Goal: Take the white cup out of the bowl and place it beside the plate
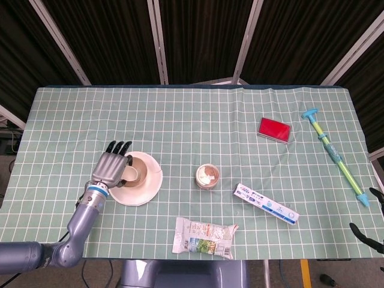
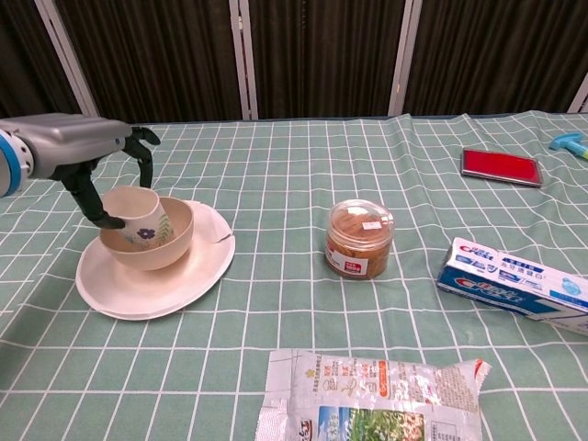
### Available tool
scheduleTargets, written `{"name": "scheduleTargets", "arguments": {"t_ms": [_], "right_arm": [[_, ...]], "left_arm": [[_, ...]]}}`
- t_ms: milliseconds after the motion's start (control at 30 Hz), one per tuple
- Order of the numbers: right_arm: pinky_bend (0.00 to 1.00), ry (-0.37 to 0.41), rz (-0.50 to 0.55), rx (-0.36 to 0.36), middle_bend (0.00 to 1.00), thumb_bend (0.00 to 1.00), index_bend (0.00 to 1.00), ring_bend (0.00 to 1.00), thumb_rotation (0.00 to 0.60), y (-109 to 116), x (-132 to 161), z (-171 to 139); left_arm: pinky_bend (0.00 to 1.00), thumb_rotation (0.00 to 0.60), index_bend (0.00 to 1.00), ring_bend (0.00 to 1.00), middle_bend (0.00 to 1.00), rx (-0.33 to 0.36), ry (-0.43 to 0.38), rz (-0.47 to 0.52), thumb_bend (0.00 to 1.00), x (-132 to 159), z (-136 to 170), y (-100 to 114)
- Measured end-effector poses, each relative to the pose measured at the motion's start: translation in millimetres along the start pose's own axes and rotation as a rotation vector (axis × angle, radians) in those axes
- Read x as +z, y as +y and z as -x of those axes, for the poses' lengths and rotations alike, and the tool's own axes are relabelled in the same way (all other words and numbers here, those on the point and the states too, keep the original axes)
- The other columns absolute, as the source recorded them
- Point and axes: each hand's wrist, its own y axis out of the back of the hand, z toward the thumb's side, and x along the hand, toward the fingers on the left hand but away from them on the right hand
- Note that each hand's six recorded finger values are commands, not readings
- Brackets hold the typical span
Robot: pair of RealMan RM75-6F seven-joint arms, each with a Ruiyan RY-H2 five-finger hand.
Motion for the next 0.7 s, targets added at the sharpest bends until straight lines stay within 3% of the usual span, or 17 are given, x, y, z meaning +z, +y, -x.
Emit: {"name": "scheduleTargets", "arguments": {"t_ms": [200,367,533,700], "right_arm": [[0.00,-0.001,-0.002,-0.004,0.00,0.09,0.15,0.00,0.600,1,0,-1],[0.00,-0.001,-0.004,0.000,0.00,0.09,0.15,0.00,0.600,0,1,-2],[0.00,0.003,-0.007,0.005,0.00,0.09,0.15,0.00,0.600,-1,3,-3],[0.00,0.012,-0.011,0.012,0.00,0.09,0.15,0.00,0.600,-4,7,-3]], "left_arm": [[0.00,0.600,0.43,0.00,0.00,0.091,0.001,0.024,0.25,-15,13,40],[0.00,0.600,0.43,0.00,0.00,0.119,0.047,-0.007,0.25,-43,22,57],[0.00,0.600,0.43,0.00,0.00,0.087,0.117,-0.023,0.25,-74,19,43],[0.00,0.600,0.42,0.00,0.00,0.026,0.174,-0.053,0.25,-107,13,11]]}}
